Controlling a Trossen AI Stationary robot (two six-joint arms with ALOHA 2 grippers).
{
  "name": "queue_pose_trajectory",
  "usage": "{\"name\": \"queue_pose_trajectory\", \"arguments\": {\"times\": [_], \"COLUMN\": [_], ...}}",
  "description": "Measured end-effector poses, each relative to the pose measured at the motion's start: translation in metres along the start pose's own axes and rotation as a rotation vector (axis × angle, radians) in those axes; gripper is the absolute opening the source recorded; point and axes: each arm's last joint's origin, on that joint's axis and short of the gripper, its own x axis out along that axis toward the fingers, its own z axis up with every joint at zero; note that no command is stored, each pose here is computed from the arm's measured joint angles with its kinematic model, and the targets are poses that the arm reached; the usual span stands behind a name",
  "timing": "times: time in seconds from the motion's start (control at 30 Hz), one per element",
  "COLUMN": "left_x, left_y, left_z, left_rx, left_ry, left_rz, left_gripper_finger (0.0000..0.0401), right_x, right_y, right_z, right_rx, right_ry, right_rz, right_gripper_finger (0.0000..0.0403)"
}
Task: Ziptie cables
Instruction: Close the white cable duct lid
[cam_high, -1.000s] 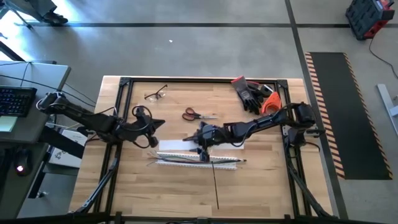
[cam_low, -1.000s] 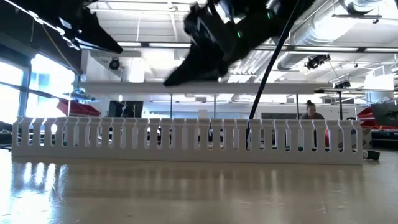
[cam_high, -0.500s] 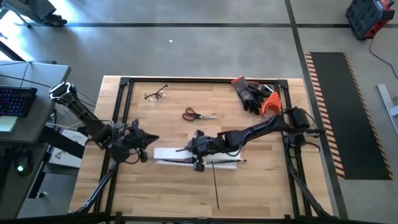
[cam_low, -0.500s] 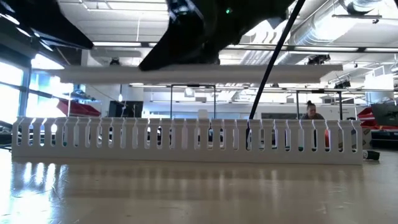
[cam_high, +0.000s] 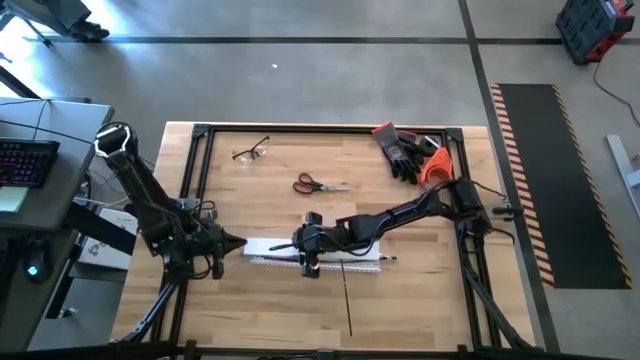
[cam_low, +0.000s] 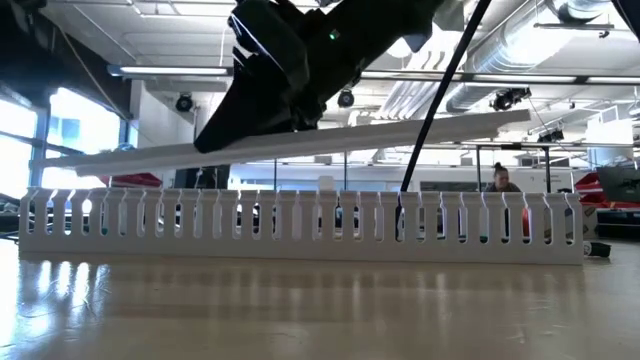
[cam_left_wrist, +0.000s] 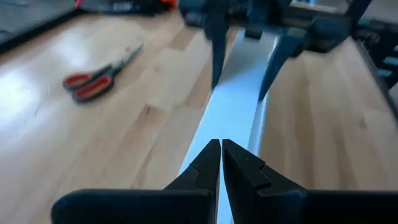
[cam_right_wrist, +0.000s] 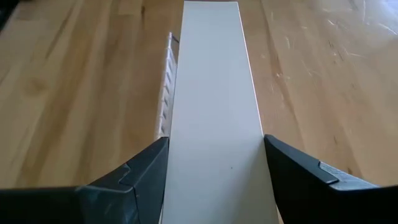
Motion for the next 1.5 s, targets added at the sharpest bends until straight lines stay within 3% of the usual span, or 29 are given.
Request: {"name": "queue_pose_trajectory", "arguments": {"times": [0.3, 0.53, 1.0, 1.5], "left_x": [0.013, 0.021, 0.032, 0.045], "left_y": [0.008, 0.015, 0.010, 0.011], "left_z": [-0.035, -0.052, -0.044, -0.051], "left_rx": [-0.021, -0.053, 0.026, 0.067], "left_ry": [0.023, 0.002, -0.044, 0.013], "left_rz": [0.025, -0.027, -0.130, -0.090], "left_gripper_finger": [0.0000, 0.0000, 0.0000, 0.0000], "right_x": [-0.002, -0.002, -0.002, -0.005], "right_y": [0.010, 0.008, 0.012, 0.011], "right_z": [-0.003, -0.006, -0.003, -0.002], "right_rx": [0.016, 0.022, 0.042, 0.036], "right_ry": [0.022, 0.050, 0.027, 0.023], "right_rz": [0.016, 0.006, 0.044, -0.014], "right_gripper_finger": [0.0215, 0.0215, 0.0215, 0.0215]}}
